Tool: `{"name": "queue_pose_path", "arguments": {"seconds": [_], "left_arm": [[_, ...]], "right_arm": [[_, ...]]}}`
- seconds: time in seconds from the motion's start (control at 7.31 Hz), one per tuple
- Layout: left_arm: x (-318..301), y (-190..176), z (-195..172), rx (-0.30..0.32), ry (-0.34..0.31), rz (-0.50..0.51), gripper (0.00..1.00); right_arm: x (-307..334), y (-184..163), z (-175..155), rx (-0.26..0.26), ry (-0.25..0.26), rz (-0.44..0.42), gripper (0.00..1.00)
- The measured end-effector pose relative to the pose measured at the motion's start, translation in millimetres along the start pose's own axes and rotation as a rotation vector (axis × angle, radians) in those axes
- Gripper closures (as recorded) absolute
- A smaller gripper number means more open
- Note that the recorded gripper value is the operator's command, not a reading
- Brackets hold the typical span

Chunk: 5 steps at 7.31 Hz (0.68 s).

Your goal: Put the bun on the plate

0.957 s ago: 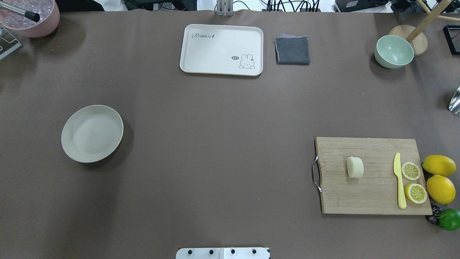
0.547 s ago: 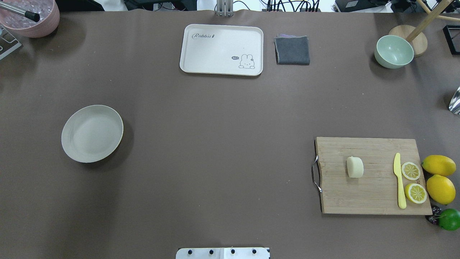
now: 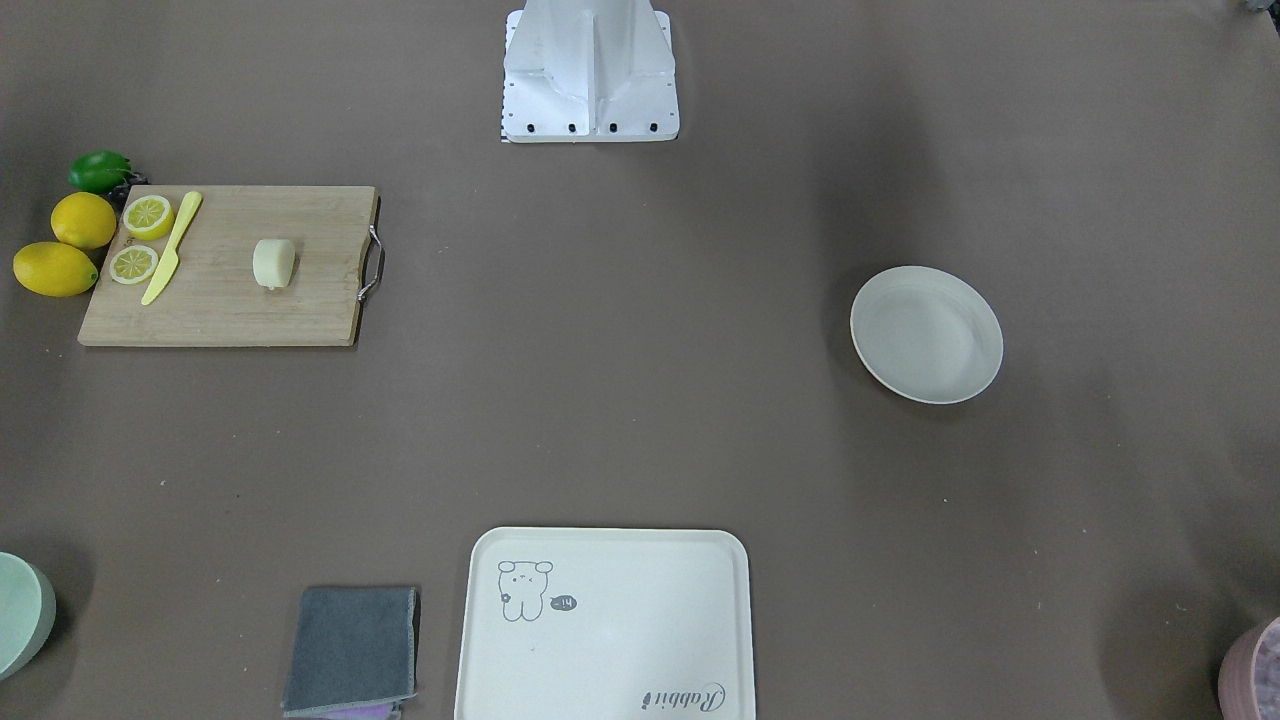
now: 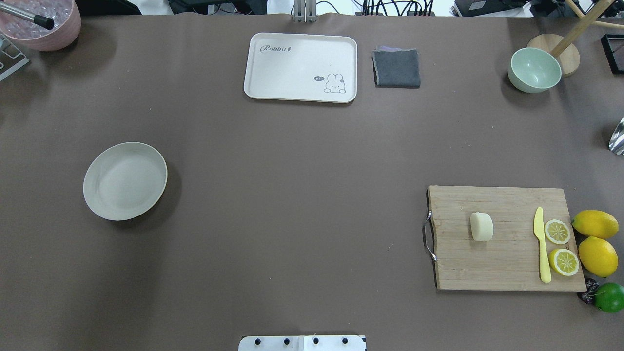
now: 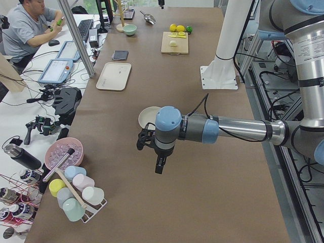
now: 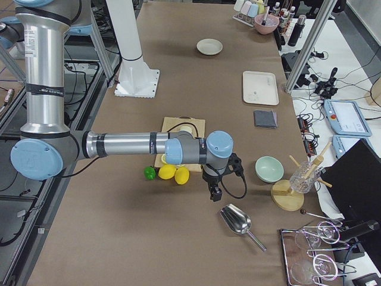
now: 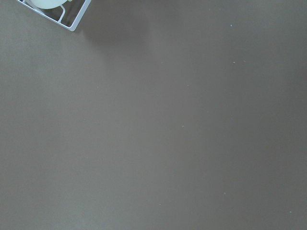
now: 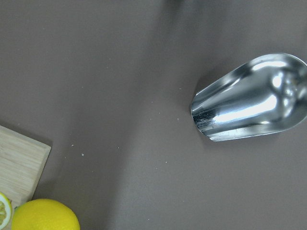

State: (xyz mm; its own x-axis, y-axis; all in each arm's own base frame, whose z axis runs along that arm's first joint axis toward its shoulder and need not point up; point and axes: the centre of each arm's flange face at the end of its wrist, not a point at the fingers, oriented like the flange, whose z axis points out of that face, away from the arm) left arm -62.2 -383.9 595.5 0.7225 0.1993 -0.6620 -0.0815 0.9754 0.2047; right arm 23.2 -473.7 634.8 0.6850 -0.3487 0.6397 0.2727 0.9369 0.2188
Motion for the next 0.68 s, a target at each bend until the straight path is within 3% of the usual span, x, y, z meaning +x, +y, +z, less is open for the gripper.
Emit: {"name": "queue_pose_path", "arguments": {"seconds": [0.68], "left_arm": [[-0.8, 4.9, 3.1, -0.002, 0.0, 0.001, 0.03]], "right_arm": [[-0.7, 1.5, 0.2, 0.002, -0.005, -0.003, 0.0]]}}
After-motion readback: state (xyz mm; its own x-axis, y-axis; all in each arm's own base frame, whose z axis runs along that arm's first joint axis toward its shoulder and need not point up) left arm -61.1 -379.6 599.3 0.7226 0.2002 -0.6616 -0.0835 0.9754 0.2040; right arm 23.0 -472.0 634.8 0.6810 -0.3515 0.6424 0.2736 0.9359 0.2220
